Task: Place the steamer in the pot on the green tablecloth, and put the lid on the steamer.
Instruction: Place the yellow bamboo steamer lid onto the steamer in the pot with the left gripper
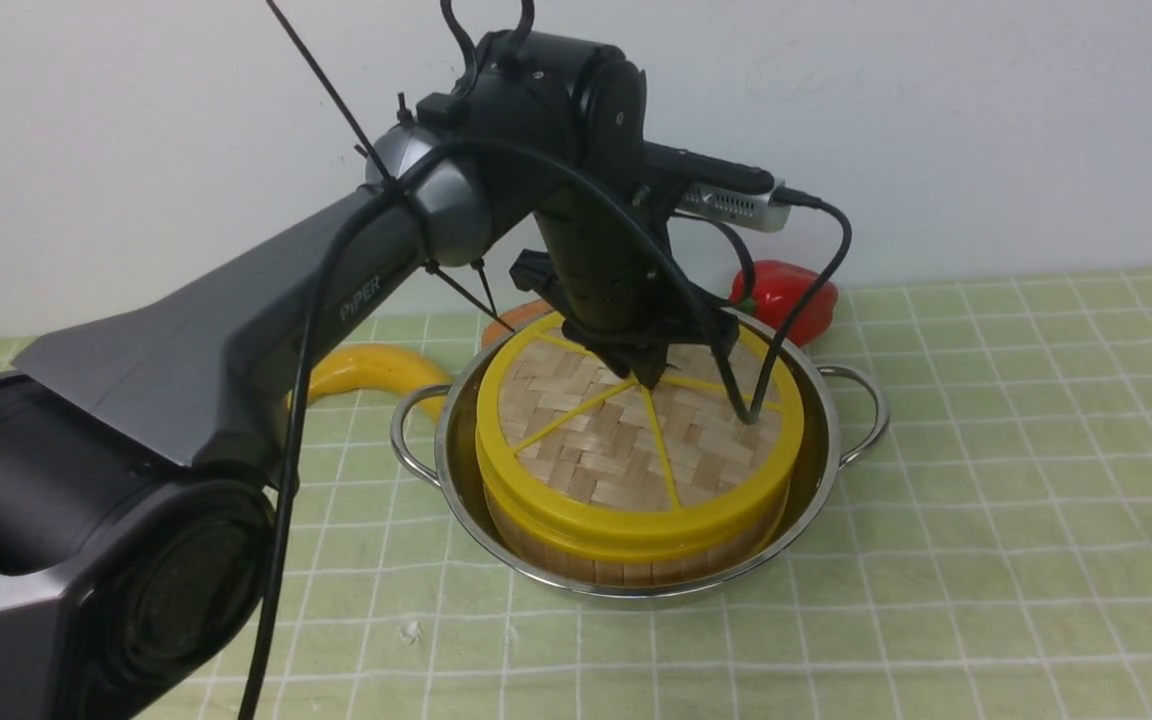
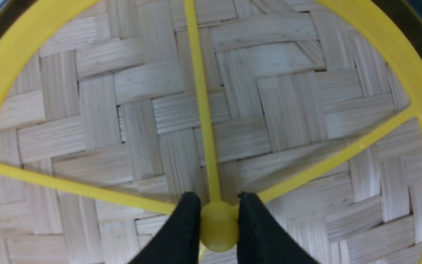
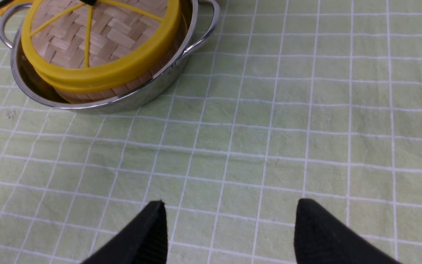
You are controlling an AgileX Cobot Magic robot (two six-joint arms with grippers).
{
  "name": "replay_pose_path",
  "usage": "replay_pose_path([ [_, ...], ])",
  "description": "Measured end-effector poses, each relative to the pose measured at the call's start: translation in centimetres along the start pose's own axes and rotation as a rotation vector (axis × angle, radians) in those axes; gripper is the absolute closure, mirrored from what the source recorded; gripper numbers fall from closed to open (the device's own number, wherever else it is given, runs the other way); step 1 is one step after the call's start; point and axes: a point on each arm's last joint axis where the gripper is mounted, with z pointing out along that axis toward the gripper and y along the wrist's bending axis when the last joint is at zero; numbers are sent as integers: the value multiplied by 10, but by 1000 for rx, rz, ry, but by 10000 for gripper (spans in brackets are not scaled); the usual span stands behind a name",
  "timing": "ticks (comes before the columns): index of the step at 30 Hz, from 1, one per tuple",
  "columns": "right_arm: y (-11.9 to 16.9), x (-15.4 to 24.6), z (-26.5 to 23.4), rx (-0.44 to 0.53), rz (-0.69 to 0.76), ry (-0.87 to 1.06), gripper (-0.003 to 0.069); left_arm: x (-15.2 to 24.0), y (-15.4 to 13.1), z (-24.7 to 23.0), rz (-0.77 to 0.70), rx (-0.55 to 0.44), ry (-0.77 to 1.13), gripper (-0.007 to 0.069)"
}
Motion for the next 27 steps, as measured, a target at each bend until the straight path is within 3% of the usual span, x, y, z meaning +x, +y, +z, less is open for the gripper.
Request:
replay_pose_path([
  [27,0,0,0,0,0,0,202,7,2,-2,-7,-24,22,508],
])
